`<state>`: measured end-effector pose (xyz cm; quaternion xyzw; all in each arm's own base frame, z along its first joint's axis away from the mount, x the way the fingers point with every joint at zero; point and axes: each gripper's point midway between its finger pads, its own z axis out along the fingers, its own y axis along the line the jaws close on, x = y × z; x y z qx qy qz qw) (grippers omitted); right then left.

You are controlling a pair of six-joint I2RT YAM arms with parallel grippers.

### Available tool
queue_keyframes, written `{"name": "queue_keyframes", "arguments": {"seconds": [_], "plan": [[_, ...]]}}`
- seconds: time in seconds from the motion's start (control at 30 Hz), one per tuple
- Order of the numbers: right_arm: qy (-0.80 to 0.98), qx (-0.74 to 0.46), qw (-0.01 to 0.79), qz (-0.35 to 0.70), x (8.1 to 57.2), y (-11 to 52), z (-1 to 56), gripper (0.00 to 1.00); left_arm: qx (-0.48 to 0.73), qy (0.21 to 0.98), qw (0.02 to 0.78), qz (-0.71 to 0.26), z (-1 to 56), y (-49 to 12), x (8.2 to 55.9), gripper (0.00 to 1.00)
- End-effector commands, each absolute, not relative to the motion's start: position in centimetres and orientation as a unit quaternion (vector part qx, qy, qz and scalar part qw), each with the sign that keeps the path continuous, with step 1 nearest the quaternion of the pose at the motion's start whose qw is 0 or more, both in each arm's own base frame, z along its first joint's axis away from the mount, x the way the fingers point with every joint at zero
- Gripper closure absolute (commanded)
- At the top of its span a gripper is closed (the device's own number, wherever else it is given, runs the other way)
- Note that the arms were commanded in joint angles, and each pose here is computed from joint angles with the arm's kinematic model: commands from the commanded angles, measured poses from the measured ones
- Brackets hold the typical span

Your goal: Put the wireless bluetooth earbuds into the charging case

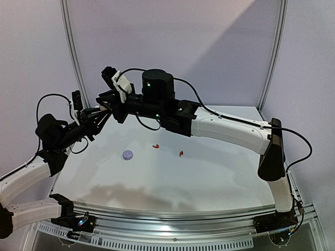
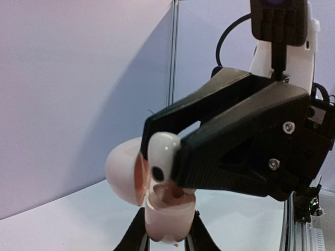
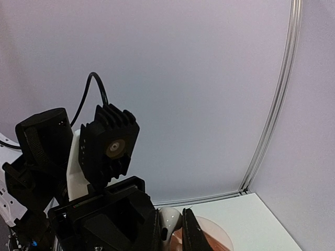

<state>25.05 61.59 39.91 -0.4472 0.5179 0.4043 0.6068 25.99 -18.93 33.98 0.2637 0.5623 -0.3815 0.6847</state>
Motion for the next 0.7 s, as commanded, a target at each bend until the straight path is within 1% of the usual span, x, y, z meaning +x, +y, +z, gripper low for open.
{"name": "queue_keyframes", "arguments": {"seconds": [0.0,0.33,0.5,0.67], "plan": [[0.550,-0.455,0.592,0.374,25.6,61.1,37.6,1.00,0.271,0.532,0.709,-0.374,35.9,-18.8,25.4,1.00],[0.552,-0.450,0.599,0.367,26.1,61.2,37.6,1.00,0.274,0.528,0.711,-0.375,36.1,-18.8,25.2,1.00],[0.558,-0.457,0.592,0.360,26.2,61.3,36.7,0.95,0.274,0.529,0.711,-0.373,36.1,-18.8,25.2,1.00],[0.558,-0.459,0.590,0.360,26.1,61.4,36.5,0.94,0.276,0.528,0.712,-0.373,36.1,-18.8,25.2,1.00]]}}
